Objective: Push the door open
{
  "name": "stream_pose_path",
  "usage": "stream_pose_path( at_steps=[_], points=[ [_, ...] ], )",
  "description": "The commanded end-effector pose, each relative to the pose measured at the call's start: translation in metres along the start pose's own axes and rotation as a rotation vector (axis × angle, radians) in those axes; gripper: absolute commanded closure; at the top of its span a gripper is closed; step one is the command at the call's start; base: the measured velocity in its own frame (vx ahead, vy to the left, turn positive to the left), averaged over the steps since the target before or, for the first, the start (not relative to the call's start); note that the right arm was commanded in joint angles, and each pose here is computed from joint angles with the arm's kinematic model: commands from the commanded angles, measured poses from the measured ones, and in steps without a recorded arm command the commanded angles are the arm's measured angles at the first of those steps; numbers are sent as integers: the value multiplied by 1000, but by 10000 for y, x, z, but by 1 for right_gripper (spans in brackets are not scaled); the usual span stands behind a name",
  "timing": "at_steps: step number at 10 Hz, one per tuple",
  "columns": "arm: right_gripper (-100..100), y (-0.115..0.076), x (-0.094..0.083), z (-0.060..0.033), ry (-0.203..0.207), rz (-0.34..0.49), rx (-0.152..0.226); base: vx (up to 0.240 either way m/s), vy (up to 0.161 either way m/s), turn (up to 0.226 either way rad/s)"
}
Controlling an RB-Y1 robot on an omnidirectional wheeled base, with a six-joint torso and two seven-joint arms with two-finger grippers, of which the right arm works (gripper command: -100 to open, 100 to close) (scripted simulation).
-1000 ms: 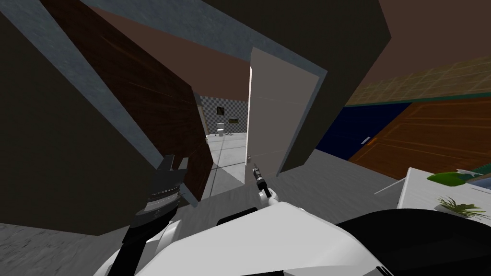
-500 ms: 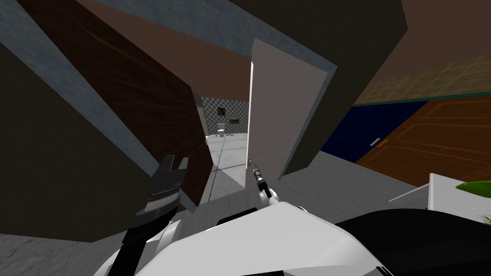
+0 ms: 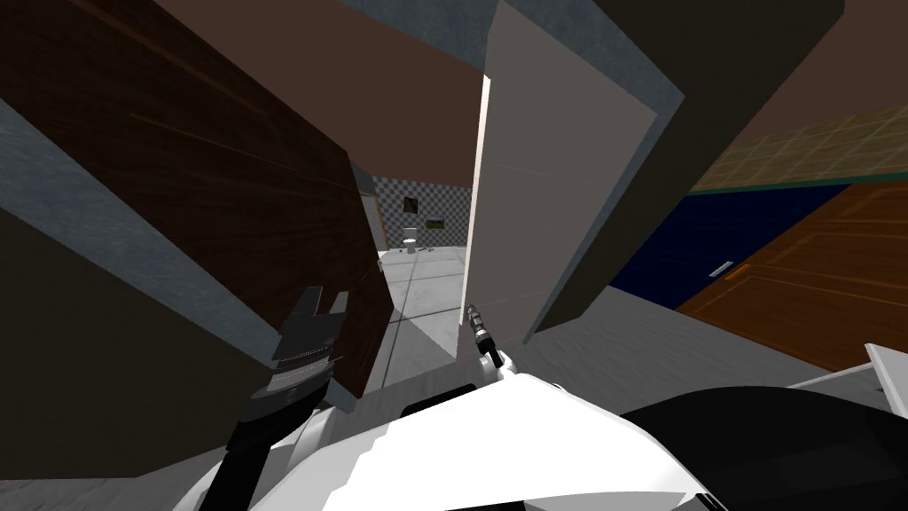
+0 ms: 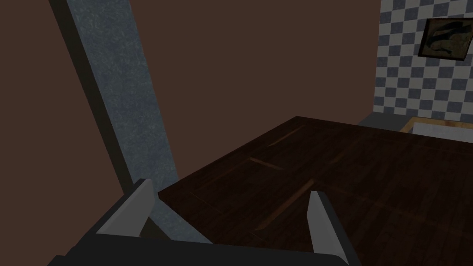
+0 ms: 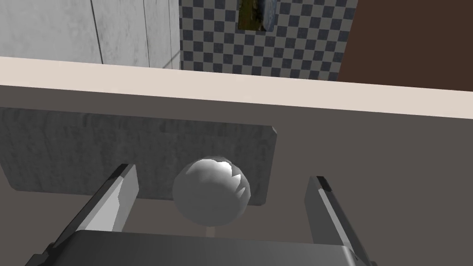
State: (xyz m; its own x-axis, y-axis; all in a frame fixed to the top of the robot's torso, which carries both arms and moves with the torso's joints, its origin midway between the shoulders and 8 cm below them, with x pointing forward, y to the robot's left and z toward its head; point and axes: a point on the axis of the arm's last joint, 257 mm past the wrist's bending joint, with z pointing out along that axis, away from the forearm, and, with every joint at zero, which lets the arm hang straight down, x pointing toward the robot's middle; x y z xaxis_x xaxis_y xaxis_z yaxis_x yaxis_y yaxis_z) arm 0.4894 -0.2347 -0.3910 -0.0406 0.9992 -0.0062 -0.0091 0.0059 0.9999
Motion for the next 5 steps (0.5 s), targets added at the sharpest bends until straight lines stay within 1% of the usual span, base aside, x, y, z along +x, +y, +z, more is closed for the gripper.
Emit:
stream_pose_path(
  at_steps=[1,2,5],
  points=[
    [-100,0,0,0,0,0,0,84,-3,-2],
    [100,0,0,0,0,0,0,-17,3,0],
    [100,0,0,0,0,0,0,-21,0,3]
  ],
)
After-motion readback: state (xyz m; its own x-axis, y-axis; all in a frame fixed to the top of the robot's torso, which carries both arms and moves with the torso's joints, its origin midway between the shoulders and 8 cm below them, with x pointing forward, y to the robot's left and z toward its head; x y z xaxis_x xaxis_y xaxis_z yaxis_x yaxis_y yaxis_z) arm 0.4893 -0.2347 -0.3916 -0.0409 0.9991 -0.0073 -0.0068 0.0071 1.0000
